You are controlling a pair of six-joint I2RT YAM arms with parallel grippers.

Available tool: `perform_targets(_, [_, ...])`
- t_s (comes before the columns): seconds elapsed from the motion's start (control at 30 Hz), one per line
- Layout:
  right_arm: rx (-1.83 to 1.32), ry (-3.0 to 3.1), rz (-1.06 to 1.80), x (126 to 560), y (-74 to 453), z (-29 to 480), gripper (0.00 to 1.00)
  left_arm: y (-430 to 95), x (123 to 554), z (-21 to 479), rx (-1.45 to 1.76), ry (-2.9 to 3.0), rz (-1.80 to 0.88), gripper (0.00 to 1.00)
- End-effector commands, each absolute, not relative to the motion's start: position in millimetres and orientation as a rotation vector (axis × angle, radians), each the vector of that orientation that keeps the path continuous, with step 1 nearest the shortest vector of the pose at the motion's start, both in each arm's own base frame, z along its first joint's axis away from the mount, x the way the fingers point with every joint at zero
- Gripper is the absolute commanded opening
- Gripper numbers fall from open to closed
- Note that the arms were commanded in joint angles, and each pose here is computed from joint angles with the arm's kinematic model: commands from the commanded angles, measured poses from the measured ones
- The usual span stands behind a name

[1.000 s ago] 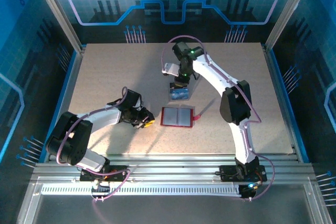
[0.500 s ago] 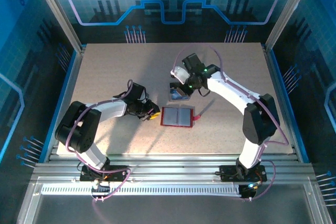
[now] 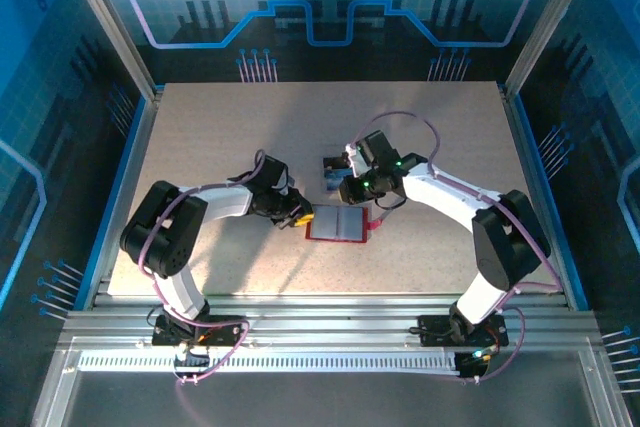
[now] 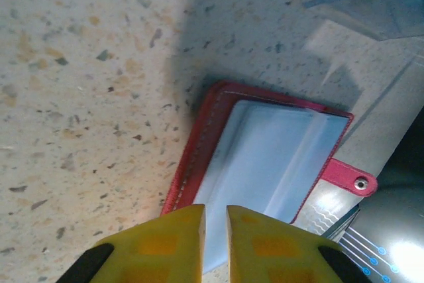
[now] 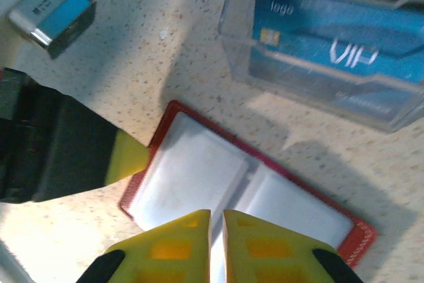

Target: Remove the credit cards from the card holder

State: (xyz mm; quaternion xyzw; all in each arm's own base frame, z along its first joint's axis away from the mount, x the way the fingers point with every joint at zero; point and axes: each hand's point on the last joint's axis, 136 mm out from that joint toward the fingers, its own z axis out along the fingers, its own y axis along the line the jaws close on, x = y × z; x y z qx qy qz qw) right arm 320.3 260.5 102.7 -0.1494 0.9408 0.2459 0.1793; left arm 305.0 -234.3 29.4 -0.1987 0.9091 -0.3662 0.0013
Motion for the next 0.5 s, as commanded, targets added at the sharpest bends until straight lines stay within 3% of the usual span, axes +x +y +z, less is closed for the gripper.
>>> perform_targets(0.0, [-0.253, 2.712, 0.918, 310.3, 282.9, 99.9, 0.14, -239.7, 304.9, 30.1, -0.61, 2.87, -1.174, 0.15])
perform_targets(0.47, [-0.076, 2.789, 1.284, 294.2, 312.8, 67.8, 0.14, -233.8, 293.4, 17.3, -0.657, 2.907, -1.14, 0.1])
